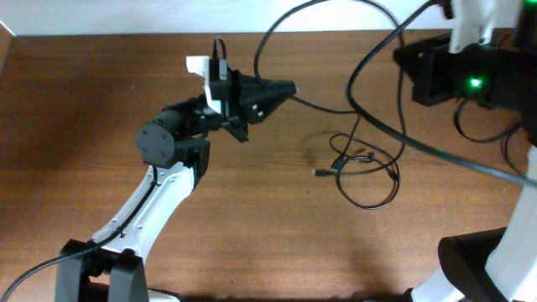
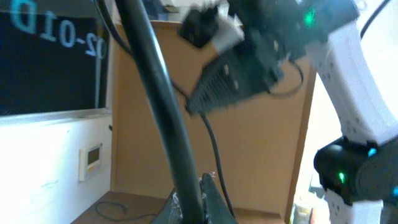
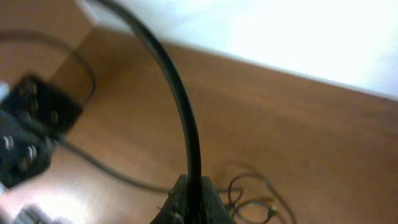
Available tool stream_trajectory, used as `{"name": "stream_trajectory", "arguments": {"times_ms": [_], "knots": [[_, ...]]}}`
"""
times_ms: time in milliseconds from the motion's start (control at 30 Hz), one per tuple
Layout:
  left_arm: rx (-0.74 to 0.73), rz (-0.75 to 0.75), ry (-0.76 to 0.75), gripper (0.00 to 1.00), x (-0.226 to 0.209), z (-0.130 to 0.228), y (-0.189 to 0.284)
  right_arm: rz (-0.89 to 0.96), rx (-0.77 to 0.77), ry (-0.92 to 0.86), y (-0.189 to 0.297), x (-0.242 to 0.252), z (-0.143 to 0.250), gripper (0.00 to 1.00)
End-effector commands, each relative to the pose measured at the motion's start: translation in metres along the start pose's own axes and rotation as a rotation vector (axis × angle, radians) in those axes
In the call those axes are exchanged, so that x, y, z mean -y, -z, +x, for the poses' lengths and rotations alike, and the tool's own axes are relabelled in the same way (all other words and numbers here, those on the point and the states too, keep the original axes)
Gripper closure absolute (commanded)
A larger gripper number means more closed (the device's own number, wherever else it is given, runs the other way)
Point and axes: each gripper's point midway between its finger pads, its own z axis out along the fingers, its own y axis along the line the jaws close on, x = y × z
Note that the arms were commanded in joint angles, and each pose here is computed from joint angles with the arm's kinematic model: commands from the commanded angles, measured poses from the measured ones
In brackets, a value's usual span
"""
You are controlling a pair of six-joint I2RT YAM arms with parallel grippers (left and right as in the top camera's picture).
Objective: Untangle cables
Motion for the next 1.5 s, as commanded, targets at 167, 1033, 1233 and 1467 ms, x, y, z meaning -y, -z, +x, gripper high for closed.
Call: {"name": "stream_trajectory", "arguments": {"times_ms": [167,1033,1233,1467], "knots": [[0.117,-0.116,0.088,1.0,-0.02,-0.033,0.015,-0.489,-0.204,0.319,-0.061,-0.042,0.058,0.96],[0.204,0.017,0.243,1.0,0.016,-0.045,-0.01,-0.595,-0.187,0.486,-0.085,-0.058,0.068,0.89],[0.24,0.019,0.268,1.0,0.017,-0.052,-0.008,-0.647,-0.134,0.532,-0.088,-0.064,0.062,0.8],[0.258,0.036,0.295,1.0,0.023,-0.052,-0.015,-0.72,-0.092,0.575,-0.084,-0.08,0.061,0.79]]}}
